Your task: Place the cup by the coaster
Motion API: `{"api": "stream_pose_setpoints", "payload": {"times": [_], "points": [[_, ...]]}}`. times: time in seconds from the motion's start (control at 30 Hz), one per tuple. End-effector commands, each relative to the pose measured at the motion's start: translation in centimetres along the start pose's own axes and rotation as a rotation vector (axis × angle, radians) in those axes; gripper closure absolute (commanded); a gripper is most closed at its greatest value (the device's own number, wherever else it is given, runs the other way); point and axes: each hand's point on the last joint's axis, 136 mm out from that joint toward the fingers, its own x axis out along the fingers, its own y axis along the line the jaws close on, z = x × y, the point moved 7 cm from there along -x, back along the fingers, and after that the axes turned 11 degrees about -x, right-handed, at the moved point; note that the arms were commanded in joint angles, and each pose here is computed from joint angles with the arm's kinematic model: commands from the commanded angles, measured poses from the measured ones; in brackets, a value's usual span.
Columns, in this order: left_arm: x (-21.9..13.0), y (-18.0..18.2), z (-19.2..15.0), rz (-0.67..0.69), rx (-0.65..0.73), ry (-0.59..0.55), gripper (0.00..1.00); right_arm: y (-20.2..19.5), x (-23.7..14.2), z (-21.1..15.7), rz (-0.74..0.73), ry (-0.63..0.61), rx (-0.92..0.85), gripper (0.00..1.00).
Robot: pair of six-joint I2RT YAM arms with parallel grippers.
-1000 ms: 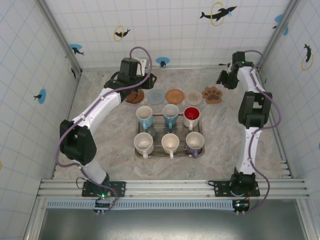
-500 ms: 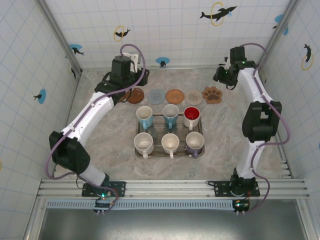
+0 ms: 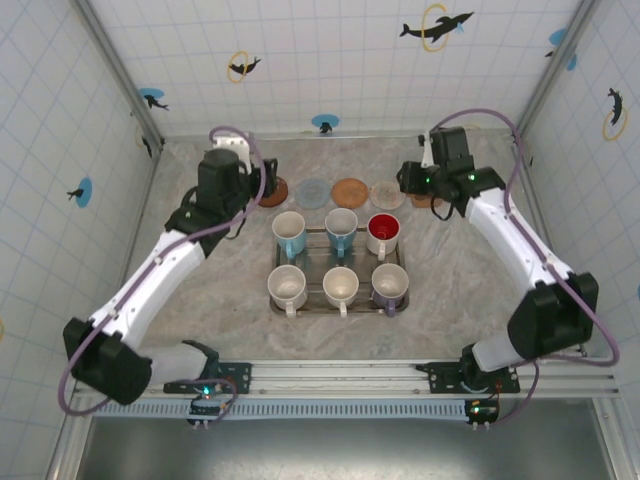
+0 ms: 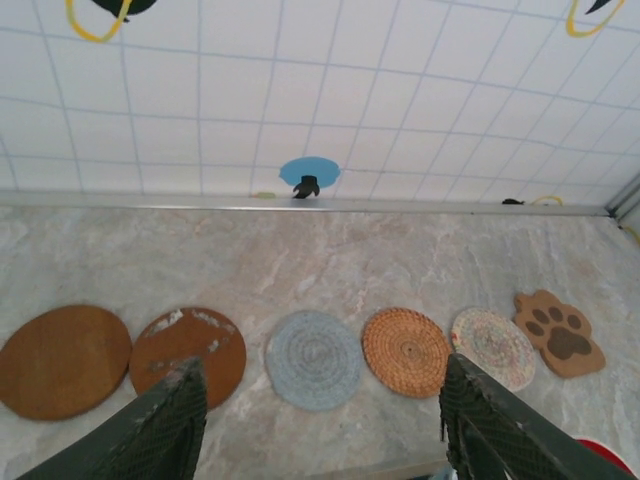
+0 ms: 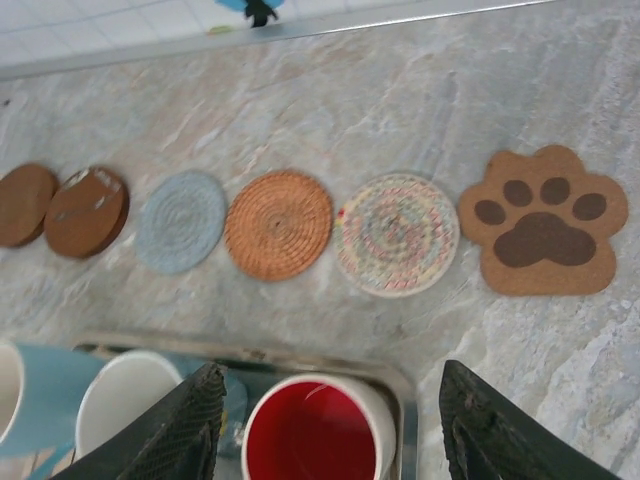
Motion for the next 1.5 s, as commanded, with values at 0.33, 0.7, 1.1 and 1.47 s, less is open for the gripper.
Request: {"api": "stream_pose_setpoints", "payload": {"times": [0.33, 0.7, 1.1, 1.47], "points": [[-4.6, 0.1, -2.5, -0.085, -0.016, -0.097, 0.32, 5.0, -5.4, -4.6, -0.073, -0.086, -0.138, 0.36], [-4.0, 0.8, -3.3, -0.050, 0.004, -0.094, 0.27, 7.6, 0.0, -8.7, -0.037, 0.116, -0.152, 0.35], [-3.5, 1.4, -3.7, 0.000, 0.050, -0.085, 0.22, 6.9, 2.3, -12.7, -0.116, 0.261, -0.125, 0.35], [-2.7, 1.4, -4.0, -0.005, 0.060, -0.083, 0.22, 6.9, 4.0, -14.1, -0.123, 0.308, -0.099, 0.36]]}}
